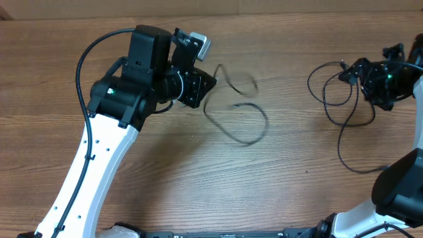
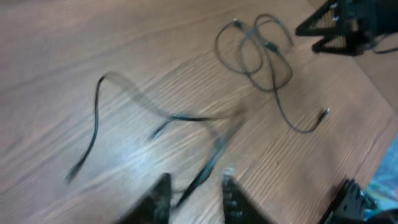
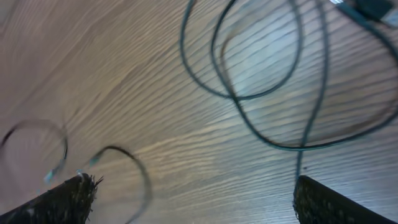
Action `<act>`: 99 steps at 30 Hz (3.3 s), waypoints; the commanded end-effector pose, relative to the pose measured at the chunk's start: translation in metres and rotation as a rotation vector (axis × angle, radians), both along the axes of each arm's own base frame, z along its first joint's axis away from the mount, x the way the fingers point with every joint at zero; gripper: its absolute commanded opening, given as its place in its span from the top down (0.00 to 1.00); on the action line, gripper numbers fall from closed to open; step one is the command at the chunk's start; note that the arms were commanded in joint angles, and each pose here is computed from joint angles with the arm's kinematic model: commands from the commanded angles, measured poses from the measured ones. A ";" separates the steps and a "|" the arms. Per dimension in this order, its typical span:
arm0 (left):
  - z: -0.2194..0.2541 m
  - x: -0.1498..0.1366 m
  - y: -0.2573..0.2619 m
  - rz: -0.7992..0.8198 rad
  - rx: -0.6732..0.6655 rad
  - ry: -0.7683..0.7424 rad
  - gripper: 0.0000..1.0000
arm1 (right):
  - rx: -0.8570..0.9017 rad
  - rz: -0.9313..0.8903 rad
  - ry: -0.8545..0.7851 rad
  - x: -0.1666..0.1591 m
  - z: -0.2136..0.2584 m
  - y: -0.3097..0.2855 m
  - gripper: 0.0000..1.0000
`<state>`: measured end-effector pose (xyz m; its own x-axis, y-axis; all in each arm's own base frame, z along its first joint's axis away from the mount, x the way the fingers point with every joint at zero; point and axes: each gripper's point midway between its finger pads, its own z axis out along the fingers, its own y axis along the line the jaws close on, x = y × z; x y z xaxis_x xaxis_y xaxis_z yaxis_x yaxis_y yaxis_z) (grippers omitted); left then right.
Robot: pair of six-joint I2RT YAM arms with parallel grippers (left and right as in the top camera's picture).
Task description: Untangle cables
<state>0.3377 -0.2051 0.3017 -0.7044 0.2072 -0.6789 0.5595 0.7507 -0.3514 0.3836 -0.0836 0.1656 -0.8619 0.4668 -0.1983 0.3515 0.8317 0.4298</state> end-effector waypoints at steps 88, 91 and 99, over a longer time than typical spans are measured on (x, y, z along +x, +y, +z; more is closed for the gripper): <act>-0.051 0.008 0.137 0.587 0.293 0.231 0.62 | -0.609 -0.390 -0.291 0.032 0.179 -0.099 0.96; -0.051 0.007 0.137 0.589 0.290 0.232 0.62 | -0.608 -0.405 -0.258 0.028 0.168 -0.109 0.96; -0.051 0.007 0.134 0.583 0.281 0.237 0.62 | -0.545 -0.373 -0.227 0.032 0.143 -0.105 0.31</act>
